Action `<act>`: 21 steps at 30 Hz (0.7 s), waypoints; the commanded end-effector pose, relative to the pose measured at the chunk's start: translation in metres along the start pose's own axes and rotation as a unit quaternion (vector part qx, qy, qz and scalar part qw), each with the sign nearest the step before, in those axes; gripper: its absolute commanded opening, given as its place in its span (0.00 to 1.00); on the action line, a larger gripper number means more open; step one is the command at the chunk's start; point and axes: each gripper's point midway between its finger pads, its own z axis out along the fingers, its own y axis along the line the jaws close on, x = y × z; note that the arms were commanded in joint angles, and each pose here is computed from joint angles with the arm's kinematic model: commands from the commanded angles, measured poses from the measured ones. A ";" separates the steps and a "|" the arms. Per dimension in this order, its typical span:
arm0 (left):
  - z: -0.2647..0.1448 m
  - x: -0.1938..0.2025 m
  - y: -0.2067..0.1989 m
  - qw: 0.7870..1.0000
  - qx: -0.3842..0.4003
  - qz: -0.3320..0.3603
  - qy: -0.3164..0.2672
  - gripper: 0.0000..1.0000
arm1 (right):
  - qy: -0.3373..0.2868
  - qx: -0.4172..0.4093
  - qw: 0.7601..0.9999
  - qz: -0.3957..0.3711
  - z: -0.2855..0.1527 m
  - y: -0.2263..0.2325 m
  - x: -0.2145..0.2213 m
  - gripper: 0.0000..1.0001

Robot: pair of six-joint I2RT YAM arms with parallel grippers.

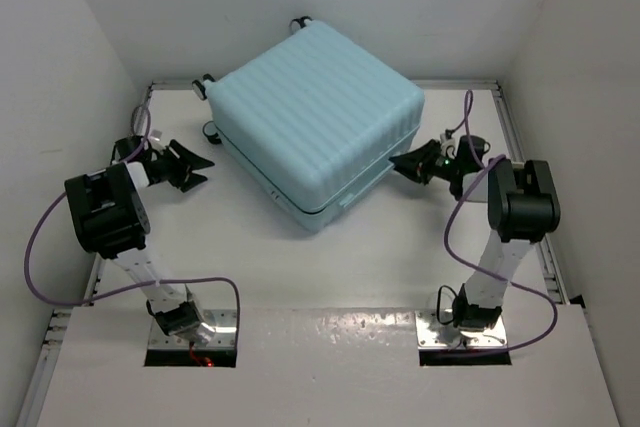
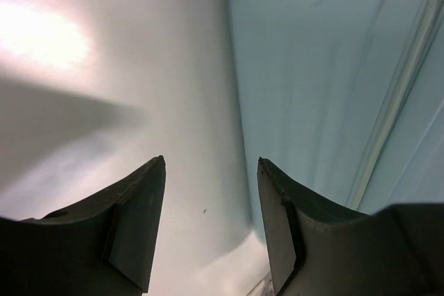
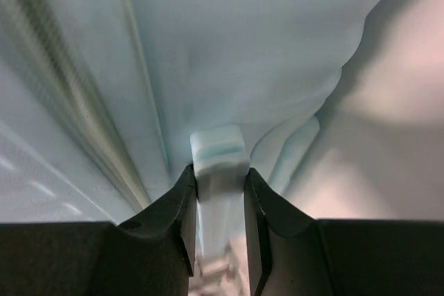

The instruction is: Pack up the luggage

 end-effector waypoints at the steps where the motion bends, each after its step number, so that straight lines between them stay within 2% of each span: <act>1: -0.033 -0.013 0.000 0.999 0.005 0.014 -0.035 0.59 | 0.061 -0.068 0.995 -0.048 -0.038 0.045 0.081 0.00; 2: -0.039 -0.010 0.007 0.999 -0.001 0.001 -0.038 0.59 | 0.065 -0.067 0.994 -0.048 -0.042 0.045 0.091 0.00; 3: -0.040 -0.009 0.012 0.999 -0.004 -0.005 -0.038 0.59 | 0.077 -0.066 0.994 -0.047 -0.045 0.045 0.104 0.05; 4: -0.042 -0.010 0.009 0.999 -0.002 -0.002 -0.041 0.59 | 0.080 -0.069 0.993 -0.056 -0.058 0.046 0.120 0.19; 5: -0.041 -0.004 0.011 0.999 0.000 -0.007 -0.034 0.59 | 0.085 -0.069 0.992 -0.058 -0.063 0.047 0.127 0.39; 6: -0.041 -0.007 0.010 0.999 0.003 -0.001 -0.039 0.60 | 0.085 -0.057 0.994 -0.043 -0.069 0.041 0.128 0.49; 7: -0.041 -0.008 0.007 0.999 0.010 -0.003 -0.040 0.60 | 0.072 -0.055 0.992 -0.087 -0.083 0.046 0.126 0.63; 8: -0.041 -0.008 0.006 0.999 0.010 -0.011 -0.040 0.60 | 0.073 -0.027 0.995 -0.059 -0.094 0.035 0.127 0.65; 10: -0.033 -0.008 0.007 0.999 0.013 -0.011 -0.037 0.60 | 0.072 -0.008 0.991 -0.114 -0.112 0.042 0.121 0.63; 11: -0.027 -0.003 0.001 0.999 0.020 -0.012 -0.025 0.60 | 0.062 0.020 0.991 -0.114 -0.132 0.030 0.118 0.61; 13: -0.015 -0.003 -0.004 0.999 0.032 -0.017 -0.015 0.60 | 0.058 0.046 0.990 -0.122 -0.151 0.027 0.118 0.50; 14: -0.006 0.001 -0.012 0.999 0.041 -0.012 -0.004 0.58 | 0.014 0.056 0.991 -0.119 -0.165 0.022 0.095 0.47; 16: 0.013 0.000 -0.018 0.998 0.058 -0.009 0.016 0.54 | -0.023 0.080 0.991 -0.110 -0.178 0.014 0.073 0.37; 17: 0.026 0.009 -0.027 0.997 0.069 -0.008 0.040 0.50 | -0.042 0.089 0.991 -0.088 -0.182 0.009 0.060 0.37; 19: 0.045 -0.005 -0.047 0.995 0.089 0.014 0.045 0.48 | -0.089 0.117 0.984 -0.100 -0.187 -0.003 0.029 0.36; 20: 0.066 0.002 -0.046 0.994 0.090 -0.002 0.064 0.45 | -0.096 0.122 0.986 -0.067 -0.185 -0.010 0.022 0.36; 21: 0.075 -0.012 -0.063 0.993 0.108 0.013 0.053 0.44 | -0.115 0.128 0.982 -0.081 -0.185 -0.012 0.007 0.36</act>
